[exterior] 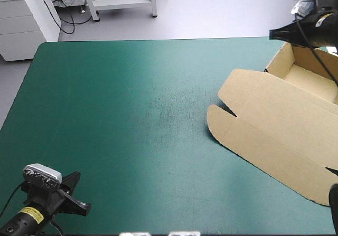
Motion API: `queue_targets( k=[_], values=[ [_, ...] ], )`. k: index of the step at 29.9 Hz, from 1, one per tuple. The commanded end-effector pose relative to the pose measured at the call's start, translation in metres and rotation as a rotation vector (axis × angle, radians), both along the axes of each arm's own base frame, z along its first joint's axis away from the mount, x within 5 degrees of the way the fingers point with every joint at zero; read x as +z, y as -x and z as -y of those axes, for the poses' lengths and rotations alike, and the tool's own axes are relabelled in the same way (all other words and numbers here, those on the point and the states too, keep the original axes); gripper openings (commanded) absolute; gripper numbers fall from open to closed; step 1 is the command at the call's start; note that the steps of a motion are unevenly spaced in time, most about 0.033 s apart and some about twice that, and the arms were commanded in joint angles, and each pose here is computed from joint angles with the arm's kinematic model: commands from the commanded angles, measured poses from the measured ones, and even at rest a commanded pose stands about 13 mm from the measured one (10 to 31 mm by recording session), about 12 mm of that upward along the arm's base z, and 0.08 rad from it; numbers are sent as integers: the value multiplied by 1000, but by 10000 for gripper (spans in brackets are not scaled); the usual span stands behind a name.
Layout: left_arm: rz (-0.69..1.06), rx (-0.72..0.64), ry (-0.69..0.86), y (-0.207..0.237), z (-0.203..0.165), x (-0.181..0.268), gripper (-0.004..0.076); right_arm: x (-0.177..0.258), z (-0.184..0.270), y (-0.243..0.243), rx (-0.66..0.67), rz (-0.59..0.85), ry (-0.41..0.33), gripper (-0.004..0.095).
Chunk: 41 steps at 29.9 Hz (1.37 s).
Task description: Fold the box
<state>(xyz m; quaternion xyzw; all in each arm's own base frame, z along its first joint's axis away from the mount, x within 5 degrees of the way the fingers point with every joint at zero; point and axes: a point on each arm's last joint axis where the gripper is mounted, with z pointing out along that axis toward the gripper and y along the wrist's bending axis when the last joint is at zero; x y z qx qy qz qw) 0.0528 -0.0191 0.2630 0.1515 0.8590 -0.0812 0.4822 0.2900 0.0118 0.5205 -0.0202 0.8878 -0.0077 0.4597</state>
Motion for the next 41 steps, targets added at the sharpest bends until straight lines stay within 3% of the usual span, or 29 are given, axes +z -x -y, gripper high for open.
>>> queue_targets(
  k=[1, 6, 12, 26, 36, 41],
  values=[
    [71, -3, 43, -3, 2, 12, -8, 16, -24, 49, 65, 58, -1, -5],
    [71, -3, 43, -3, 2, 12, -8, -8, -35, 80, 108, 7, 81, -4],
    [71, -3, 43, -3, 2, 12, -8, -54, -32, 111, 196, 20, 120, -16],
    [71, -3, 43, -3, 2, 12, -8, -201, -18, 183, 265, -5, 48, -17],
    [71, -3, 43, -3, 2, 12, -8, -241, -7, 214, 257, 0, 36, -18],
    [71, -3, 43, -3, 2, 12, -8, -241, -6, 221, 263, 92, 3, -18]
  ],
)
